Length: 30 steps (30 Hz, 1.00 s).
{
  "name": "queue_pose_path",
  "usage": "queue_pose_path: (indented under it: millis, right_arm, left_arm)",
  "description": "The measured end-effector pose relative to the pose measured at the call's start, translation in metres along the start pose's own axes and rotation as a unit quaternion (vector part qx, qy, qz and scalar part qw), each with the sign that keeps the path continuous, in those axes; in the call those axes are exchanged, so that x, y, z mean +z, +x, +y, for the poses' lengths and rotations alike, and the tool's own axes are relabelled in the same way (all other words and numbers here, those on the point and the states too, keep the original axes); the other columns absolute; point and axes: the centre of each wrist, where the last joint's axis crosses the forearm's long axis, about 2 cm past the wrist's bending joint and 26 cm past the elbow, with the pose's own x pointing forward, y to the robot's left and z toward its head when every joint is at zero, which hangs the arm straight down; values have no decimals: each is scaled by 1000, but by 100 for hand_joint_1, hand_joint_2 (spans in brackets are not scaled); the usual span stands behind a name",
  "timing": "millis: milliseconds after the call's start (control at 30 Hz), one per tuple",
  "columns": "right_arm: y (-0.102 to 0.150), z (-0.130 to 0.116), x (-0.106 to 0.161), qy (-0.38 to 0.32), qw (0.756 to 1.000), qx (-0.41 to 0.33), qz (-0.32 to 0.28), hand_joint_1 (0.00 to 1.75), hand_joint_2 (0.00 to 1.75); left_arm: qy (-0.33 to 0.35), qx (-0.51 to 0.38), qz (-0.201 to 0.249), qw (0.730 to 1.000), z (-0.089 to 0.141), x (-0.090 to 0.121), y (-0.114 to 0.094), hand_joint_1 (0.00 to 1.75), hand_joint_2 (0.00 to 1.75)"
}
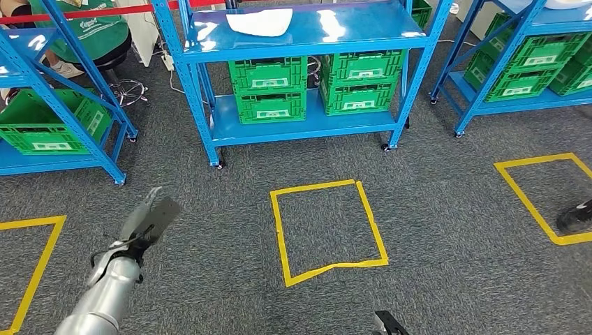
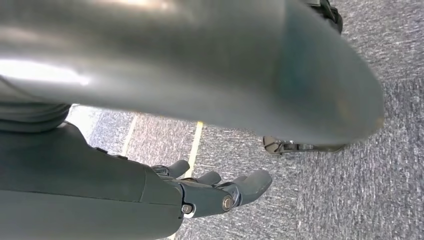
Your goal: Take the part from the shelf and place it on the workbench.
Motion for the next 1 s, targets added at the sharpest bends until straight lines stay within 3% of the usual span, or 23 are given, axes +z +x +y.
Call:
queue_pose_path:
  millis: [300,567,1000]
  right_arm:
    - [1,1,0,8,1000,-14,-10,0,0]
    - [3,4,0,14,999,-34,-17,0,0]
    - [3,7,0,18,999,-45,-22,0,0]
  left_arm:
    - [8,-90,-100,991,57,-38,72,0,0]
    - [3,-152,-168,974,89,-57,133,0,0]
    - [-14,-181,-190,965,92,-60,152,0,0]
